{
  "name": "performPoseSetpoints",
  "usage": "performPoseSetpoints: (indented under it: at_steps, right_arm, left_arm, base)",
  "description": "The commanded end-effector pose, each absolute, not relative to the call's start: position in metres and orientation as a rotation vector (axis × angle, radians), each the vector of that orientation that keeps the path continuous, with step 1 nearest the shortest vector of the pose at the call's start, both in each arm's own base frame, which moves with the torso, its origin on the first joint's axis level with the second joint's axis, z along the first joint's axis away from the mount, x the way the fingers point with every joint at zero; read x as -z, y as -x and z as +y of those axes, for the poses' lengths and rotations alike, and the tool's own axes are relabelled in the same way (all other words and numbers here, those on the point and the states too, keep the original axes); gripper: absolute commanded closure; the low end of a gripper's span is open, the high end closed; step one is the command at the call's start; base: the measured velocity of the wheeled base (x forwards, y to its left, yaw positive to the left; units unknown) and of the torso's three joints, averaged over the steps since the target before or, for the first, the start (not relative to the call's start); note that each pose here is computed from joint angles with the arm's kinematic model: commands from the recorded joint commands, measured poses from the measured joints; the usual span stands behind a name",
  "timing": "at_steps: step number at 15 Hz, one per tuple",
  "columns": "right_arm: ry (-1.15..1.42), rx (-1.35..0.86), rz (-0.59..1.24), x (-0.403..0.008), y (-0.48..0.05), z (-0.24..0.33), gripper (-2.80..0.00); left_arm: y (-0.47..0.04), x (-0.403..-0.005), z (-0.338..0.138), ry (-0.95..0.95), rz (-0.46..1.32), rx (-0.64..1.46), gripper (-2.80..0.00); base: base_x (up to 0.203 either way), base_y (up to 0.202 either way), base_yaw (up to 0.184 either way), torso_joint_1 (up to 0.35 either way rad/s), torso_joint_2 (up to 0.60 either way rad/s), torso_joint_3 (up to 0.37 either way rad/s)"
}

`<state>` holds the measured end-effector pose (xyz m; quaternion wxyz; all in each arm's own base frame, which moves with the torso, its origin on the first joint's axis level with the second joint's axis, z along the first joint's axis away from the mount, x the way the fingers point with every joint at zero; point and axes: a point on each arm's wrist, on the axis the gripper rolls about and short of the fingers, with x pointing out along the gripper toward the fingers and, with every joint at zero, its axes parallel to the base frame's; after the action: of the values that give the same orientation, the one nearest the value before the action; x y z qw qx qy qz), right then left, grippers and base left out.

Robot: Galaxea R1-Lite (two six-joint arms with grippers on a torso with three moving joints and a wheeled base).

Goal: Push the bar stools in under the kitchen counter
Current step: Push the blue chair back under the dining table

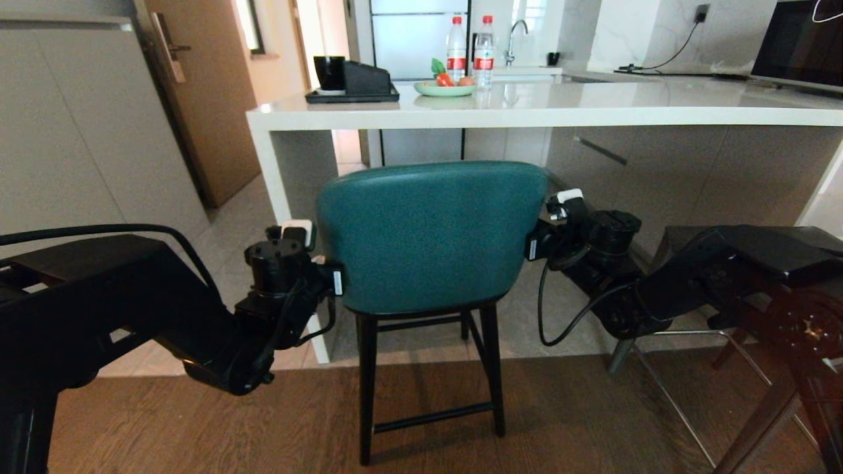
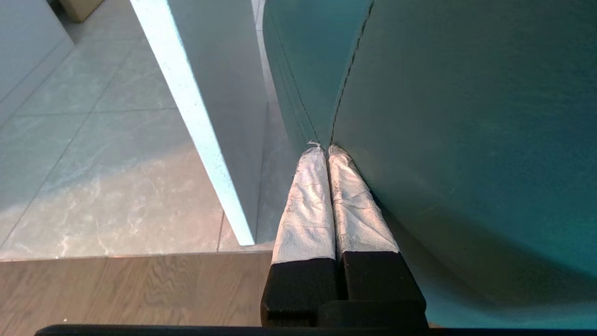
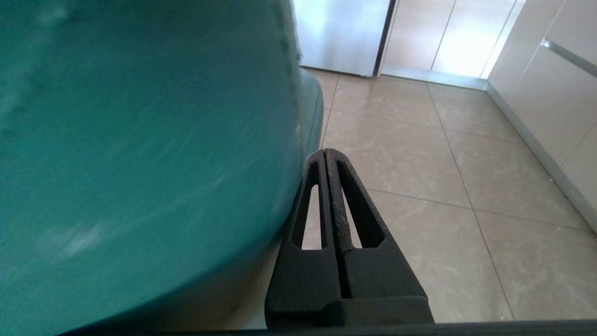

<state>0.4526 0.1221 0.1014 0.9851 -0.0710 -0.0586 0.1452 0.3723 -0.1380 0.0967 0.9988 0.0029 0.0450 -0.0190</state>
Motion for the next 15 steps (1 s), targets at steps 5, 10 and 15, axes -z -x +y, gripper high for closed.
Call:
performPoseSetpoints:
  at_steps: [5,10,15]
  right_arm:
    - [0.138,-0.274,-0.108,-0.108,-0.437,0.112,0.0]
    - [0.083,-0.254,0.002,-0.114,-0.381,0.089,0.0]
    - [0.058,-0.286,0.066,-0.123,-0.31,0.111,0.0]
  left_arm:
    - [-0.369,-0.101,-0.137,0.006,0.076,0.037,0.0]
    - [-0.342,-0.115,-0.121,0.008,0.088,0.107,0.0]
    - [-0.302,-0.101,-0.113,0.019,0.104,0.129,0.0]
  base:
    - [0.0,0.0,0.0,0.0,0.0,0.0]
    - [0.0,0.0,0.0,0.0,0.0,0.0]
    - [0.0,0.0,0.0,0.0,0.0,0.0]
